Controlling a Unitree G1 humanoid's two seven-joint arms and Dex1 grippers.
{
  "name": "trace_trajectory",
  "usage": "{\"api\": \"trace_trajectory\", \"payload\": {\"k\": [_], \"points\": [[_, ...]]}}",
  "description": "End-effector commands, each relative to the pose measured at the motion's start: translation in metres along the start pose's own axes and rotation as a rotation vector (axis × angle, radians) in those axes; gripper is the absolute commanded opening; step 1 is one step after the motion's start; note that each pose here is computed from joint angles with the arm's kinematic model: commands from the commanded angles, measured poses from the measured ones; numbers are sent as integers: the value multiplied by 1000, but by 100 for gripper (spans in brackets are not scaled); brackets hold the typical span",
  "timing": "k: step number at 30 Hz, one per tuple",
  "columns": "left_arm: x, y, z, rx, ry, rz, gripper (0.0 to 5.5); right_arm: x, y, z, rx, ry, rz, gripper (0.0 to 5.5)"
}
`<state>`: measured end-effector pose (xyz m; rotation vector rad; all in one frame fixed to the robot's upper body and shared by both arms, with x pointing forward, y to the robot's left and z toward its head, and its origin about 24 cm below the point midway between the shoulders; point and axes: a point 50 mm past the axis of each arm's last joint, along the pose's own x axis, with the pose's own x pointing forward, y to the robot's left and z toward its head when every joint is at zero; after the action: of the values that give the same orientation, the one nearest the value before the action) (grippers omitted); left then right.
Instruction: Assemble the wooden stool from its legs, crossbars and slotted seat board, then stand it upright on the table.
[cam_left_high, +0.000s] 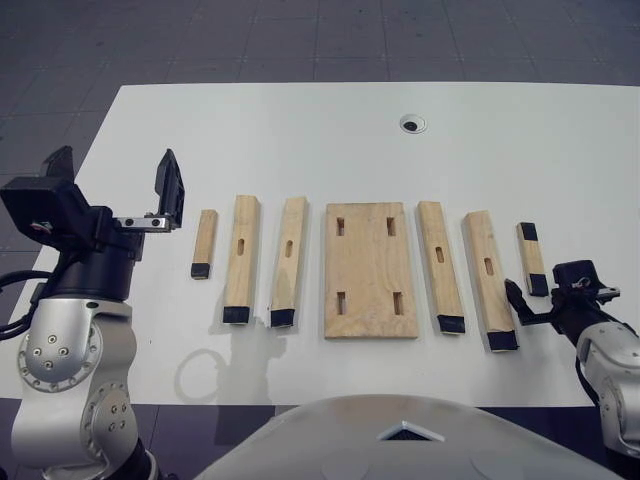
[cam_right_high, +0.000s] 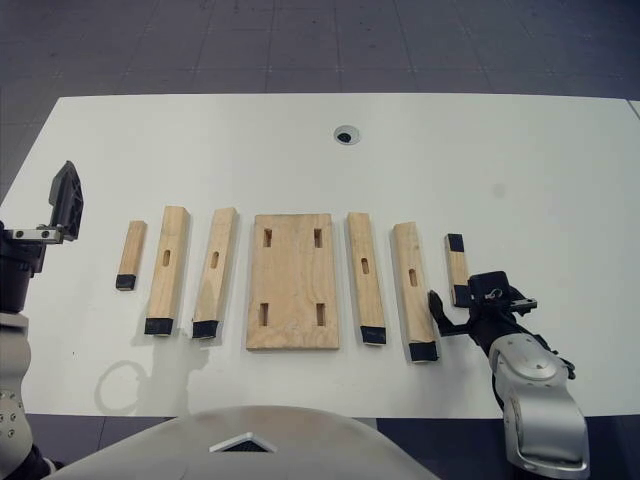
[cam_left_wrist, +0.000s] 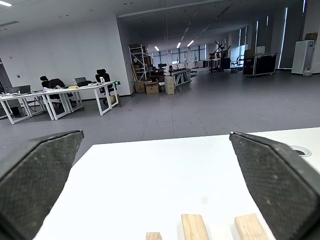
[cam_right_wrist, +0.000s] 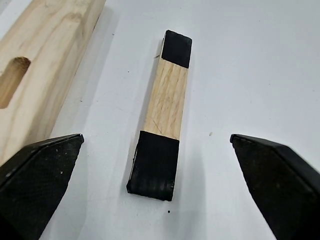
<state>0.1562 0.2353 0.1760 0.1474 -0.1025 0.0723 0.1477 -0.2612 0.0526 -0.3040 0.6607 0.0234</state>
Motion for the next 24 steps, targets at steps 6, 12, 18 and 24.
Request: {"api": "trace_trajectory", "payload": {"k": [6, 12, 18, 24], "points": [[-1, 1, 3, 3, -2, 10, 550, 21, 5, -27, 84, 153, 43, 549], [-1, 1, 5, 4, -8, 8, 550, 29, 2, -41, 155, 219, 67, 549], [0, 1, 6, 0, -10, 1, 550, 34, 4, -50, 169, 256, 85, 549], [1, 0, 7, -4, -13, -5, 550, 37, 7, -54, 247, 267, 124, 489]]}}
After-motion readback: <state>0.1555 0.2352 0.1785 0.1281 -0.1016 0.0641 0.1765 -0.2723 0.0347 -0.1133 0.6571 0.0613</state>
